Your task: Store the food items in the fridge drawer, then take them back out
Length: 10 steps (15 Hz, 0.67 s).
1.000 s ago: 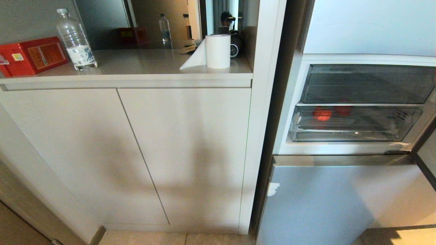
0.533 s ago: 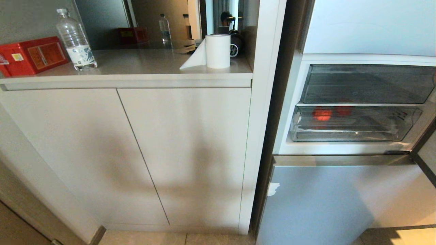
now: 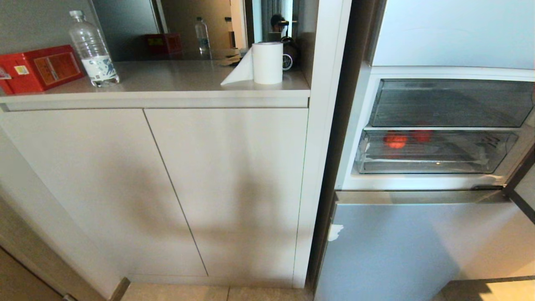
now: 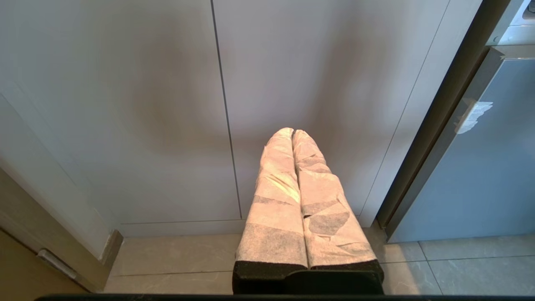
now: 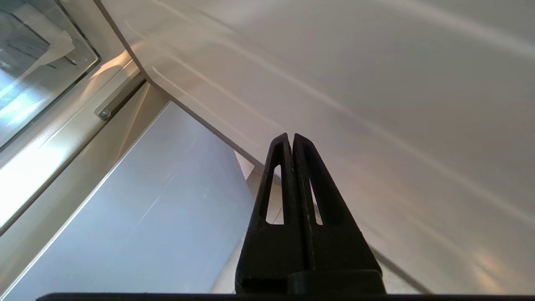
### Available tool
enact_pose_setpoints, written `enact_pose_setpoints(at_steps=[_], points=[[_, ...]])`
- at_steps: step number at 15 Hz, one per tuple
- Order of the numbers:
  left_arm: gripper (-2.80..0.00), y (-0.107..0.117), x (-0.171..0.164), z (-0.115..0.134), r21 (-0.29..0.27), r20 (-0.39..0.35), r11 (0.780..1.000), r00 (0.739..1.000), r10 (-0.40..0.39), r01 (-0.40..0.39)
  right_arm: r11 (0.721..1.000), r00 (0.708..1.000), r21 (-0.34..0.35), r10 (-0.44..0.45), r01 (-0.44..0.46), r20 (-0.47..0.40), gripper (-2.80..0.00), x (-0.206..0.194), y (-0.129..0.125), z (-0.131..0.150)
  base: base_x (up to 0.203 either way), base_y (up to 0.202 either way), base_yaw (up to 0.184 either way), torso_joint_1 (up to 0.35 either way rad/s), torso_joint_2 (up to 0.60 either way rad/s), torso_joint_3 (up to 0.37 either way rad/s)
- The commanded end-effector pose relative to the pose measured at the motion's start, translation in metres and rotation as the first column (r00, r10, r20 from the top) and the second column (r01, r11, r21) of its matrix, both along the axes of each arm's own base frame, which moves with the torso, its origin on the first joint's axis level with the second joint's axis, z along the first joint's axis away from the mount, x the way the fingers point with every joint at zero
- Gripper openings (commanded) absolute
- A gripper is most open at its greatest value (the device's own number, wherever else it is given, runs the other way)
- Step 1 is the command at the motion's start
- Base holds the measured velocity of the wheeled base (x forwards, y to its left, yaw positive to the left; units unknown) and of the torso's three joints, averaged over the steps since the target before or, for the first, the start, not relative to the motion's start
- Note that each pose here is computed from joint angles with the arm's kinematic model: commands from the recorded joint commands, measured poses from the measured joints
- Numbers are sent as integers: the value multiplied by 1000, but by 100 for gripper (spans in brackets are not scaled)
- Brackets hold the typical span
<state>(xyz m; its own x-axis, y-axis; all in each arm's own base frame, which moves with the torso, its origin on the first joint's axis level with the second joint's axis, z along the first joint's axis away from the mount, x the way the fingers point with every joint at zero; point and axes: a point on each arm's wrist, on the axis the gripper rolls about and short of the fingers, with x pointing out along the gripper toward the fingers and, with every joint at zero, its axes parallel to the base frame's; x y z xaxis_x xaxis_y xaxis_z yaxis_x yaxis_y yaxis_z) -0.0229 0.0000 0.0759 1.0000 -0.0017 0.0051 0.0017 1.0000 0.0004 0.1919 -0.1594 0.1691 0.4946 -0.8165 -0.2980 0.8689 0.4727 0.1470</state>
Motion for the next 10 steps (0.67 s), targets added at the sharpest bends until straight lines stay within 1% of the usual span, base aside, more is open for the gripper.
enact_pose_setpoints(at_steps=[1, 2, 3, 4, 5, 6, 7, 8, 9, 10], points=[[-280, 0, 0, 0, 0, -2, 1000, 1000, 0, 0, 1000, 1000, -8, 2, -2, -2, -280, 2, -1, 1, 0, 0, 0, 0, 0, 0], [-280, 0, 0, 0, 0, -2, 1000, 1000, 0, 0, 1000, 1000, -10, 7, -7, -8, -280, 4, -2, 0, 0, 0, 0, 0, 0, 0], [-280, 0, 0, 0, 0, -2, 1000, 1000, 0, 0, 1000, 1000, -19, 19, -19, 3, -280, 5, -1, 2, 0, 0, 0, 0, 0, 0], [-280, 0, 0, 0, 0, -2, 1000, 1000, 0, 0, 997, 997, -34, 64, -63, 31, -280, 10, 5, 4, 0, 0, 0, 0, 0, 0], [-280, 0, 0, 0, 0, -2, 1000, 1000, 0, 0, 988, 987, -49, 148, -146, 61, -280, 17, 16, 5, 0, 0, 0, 0, 0, 0], [-280, 0, 0, 0, 0, -2, 1000, 1000, 0, 0, 970, 967, -56, 241, -237, 77, -280, 24, 28, 4, 0, 0, 0, 0, 0, 0], [-280, 0, 0, 0, 1, -2, 1000, 1000, 0, 0, 941, 938, -58, 337, -333, 83, -280, 31, 42, 3, 0, 0, 0, 0, 0, 0], [-280, 0, 0, 0, 0, -2, 1000, 1000, 0, 0, 897, 893, -49, 443, -440, 83, -280, 38, 59, 0, 0, 0, 0, 0, 0, 0], [-280, 0, 0, 0, 0, -2, 1000, 1000, 0, 0, 830, 825, -38, 558, -557, 87, -280, 44, 78, -2, 0, 0, 0, 0, 0, 0], [-280, 0, 0, 0, 0, -2, 1000, 1000, 0, 0, 750, 745, -24, 661, -662, 94, -280, 49, 96, -5, 0, 0, 0, 0, 0, 0]])
